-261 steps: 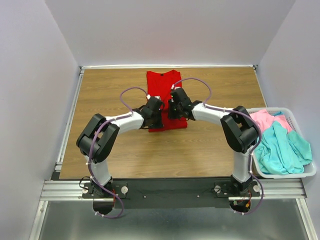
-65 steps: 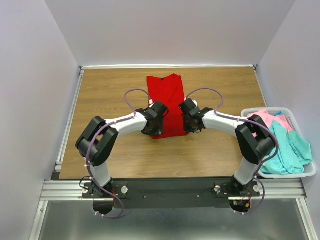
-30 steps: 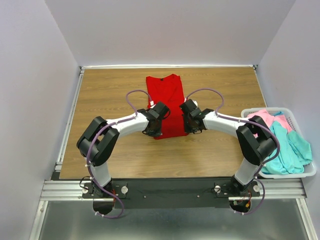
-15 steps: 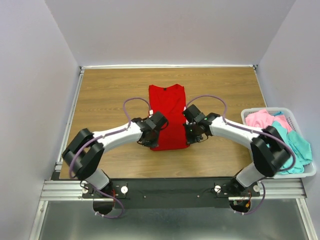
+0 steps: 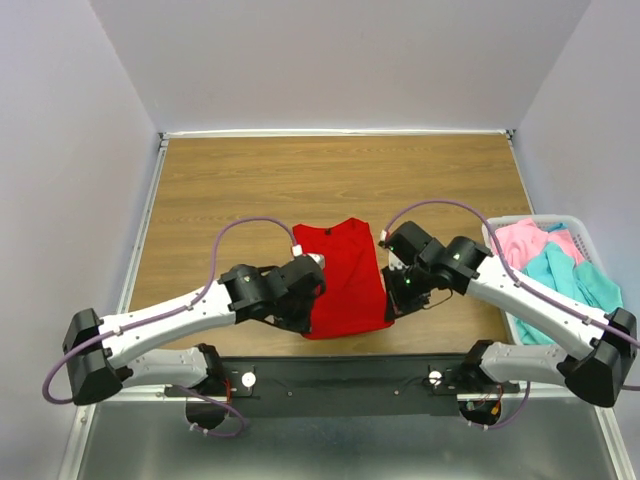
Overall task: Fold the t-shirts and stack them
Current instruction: Fold the tshirt
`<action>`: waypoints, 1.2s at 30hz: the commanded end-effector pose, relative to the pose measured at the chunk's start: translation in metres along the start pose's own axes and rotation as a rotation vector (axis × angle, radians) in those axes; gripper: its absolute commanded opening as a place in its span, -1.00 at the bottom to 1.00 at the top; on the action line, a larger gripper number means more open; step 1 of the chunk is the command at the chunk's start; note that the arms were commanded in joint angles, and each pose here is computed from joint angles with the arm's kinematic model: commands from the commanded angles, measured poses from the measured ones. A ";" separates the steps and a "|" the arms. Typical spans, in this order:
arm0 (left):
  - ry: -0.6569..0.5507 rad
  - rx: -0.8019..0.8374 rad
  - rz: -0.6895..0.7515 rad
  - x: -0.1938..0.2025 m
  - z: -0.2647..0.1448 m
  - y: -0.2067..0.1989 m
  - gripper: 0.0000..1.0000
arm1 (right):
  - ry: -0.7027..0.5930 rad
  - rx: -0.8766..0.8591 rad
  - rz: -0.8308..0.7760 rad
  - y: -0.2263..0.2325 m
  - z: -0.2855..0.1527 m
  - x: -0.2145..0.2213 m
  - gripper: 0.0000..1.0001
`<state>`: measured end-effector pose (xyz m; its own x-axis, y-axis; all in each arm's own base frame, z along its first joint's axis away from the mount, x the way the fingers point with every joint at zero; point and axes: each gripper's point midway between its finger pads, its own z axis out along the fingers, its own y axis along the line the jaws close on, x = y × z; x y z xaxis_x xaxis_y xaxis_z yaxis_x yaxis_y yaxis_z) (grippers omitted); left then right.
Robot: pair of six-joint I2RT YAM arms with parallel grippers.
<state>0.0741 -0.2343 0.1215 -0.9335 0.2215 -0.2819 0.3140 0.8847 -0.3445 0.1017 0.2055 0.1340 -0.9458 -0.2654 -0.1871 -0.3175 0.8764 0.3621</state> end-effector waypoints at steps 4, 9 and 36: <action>-0.170 -0.004 -0.045 -0.073 -0.025 0.015 -1.00 | -0.138 0.202 -0.036 -0.003 -0.038 -0.066 -0.99; -0.263 0.007 -0.028 -0.122 -0.027 0.026 -1.00 | -0.196 0.240 -0.078 -0.004 -0.046 -0.117 -0.99; -0.311 -0.040 -0.179 -0.266 0.080 0.153 -1.00 | -0.248 0.192 -0.024 -0.101 0.064 -0.330 -0.99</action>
<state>0.3674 -0.2007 0.0851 -0.8817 -0.0566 -0.4685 0.1473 0.9101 -0.3872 0.4151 0.2351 0.1145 -0.9121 -0.2014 -0.3572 -0.2867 0.9360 0.2042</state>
